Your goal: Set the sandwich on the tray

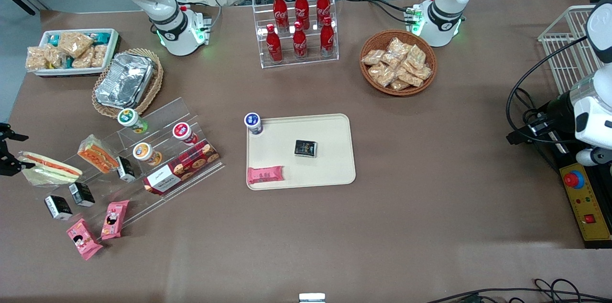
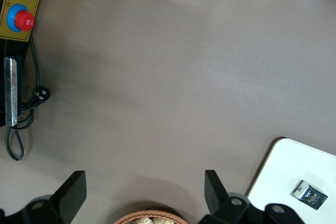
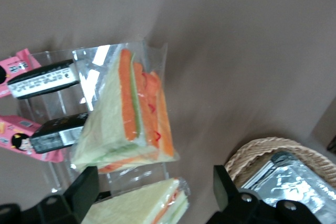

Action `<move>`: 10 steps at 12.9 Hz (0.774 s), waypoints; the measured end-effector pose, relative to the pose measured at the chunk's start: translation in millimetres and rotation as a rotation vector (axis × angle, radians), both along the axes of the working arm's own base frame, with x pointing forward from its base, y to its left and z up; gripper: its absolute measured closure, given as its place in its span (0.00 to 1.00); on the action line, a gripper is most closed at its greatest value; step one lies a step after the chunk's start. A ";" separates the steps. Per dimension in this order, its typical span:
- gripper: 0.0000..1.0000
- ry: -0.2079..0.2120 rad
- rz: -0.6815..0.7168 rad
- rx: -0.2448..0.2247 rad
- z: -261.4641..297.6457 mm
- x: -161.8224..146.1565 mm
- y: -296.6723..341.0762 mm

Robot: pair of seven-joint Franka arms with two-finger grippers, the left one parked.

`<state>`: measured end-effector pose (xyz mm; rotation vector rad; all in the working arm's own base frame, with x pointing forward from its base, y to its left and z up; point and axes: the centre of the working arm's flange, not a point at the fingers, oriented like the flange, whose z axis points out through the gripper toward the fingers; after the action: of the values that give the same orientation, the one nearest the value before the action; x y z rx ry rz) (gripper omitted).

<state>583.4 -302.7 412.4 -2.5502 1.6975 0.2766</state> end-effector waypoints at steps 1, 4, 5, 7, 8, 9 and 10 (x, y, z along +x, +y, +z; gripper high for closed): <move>0.03 -0.010 -0.013 0.011 -2.4 0.1 -2.8; 0.03 -0.023 -0.033 0.009 -8.2 -0.6 -11.8; 0.03 -0.029 -0.036 0.005 -9.0 -0.3 -13.7; 0.03 -0.044 -0.039 0.001 -8.9 2.1 -13.8; 0.03 -0.053 -0.042 0.007 -9.3 3.6 -12.9; 0.03 -0.059 -0.044 0.011 -11.0 5.3 -12.0; 0.03 -0.059 -0.044 0.013 -14.1 6.9 -10.7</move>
<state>590.3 -313.4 398.3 -2.4825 1.7222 0.2075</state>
